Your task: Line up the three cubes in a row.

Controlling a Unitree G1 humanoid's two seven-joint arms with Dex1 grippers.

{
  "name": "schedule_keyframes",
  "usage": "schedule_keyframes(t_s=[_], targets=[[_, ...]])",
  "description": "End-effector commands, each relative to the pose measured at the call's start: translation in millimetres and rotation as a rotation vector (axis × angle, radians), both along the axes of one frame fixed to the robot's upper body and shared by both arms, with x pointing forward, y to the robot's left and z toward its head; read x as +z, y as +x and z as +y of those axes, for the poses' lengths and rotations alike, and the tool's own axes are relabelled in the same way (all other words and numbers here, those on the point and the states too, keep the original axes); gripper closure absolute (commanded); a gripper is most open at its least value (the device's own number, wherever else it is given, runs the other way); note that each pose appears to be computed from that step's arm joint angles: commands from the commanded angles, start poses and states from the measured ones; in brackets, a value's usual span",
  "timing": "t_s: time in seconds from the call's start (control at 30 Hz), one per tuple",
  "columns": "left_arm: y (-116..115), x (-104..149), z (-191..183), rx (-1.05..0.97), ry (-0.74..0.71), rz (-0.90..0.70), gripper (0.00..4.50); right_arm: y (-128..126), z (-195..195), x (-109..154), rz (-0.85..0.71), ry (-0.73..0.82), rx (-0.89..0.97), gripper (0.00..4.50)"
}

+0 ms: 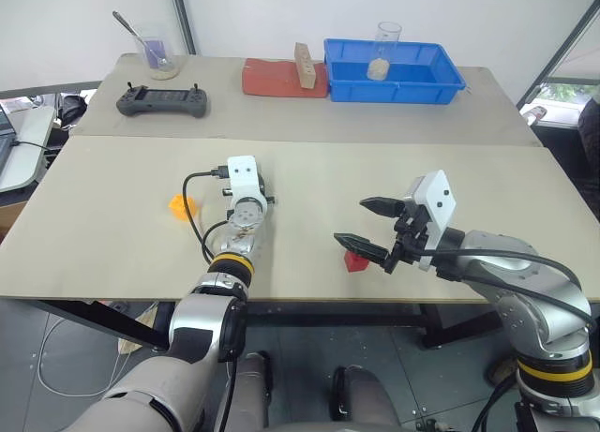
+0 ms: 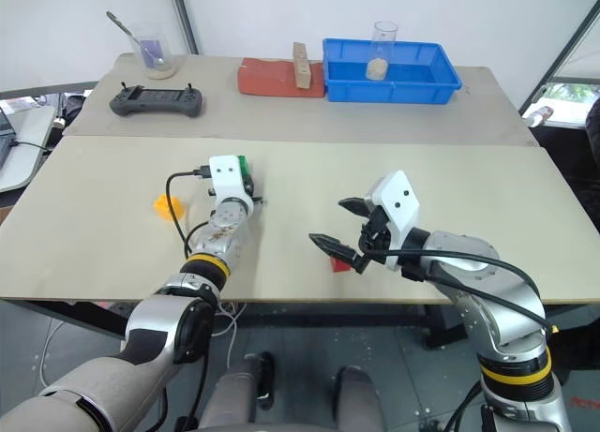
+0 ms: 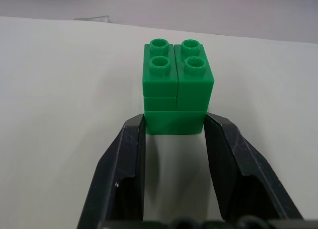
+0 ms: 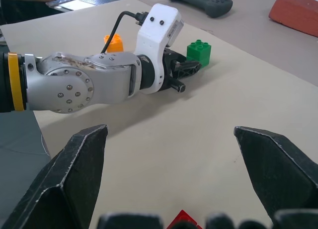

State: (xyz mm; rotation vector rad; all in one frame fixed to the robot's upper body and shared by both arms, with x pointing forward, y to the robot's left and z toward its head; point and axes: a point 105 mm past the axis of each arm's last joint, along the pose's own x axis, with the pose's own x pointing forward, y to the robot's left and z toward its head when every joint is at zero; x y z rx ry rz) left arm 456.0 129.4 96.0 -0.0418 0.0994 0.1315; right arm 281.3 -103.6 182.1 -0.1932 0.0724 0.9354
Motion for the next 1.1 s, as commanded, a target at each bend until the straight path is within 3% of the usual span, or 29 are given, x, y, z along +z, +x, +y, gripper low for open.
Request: schedule_keyframes(t_s=[0.03, 0.2, 0.4, 0.57, 0.8, 1.1], targets=[[2.5, 10.3, -6.8, -0.066, -0.001, -0.034, 3.27, -3.6, -1.0, 13.0, -0.053, -0.003, 0.000, 0.00], [-14.8, 28.0, -35.1, -0.411, 0.046, -0.125, 3.27, -5.0, -5.4, 11.3, -0.053, -0.033, 0.005, 0.00], [-98.2, 28.5, -42.7, -1.020, 0.192, -0.107, 3.27, -11.5, -20.6, 8.7, -0.025, -0.090, 0.062, 0.00], [-133.1, 15.9, -26.2, -1.315, 0.306, -0.031, 3.27, -18.1, -28.7, 0.2, 0.012, -0.139, 0.120, 0.00], [-144.3, -0.5, -23.9, -1.564, 0.358, 0.000, 3.27, -27.4, -28.4, -3.2, 0.034, -0.163, 0.217, 0.00], [-143.3, -10.5, -47.7, -1.663, 0.371, -0.032, 3.27, -28.4, -32.0, -1.9, 0.018, -0.191, 0.233, 0.00]])
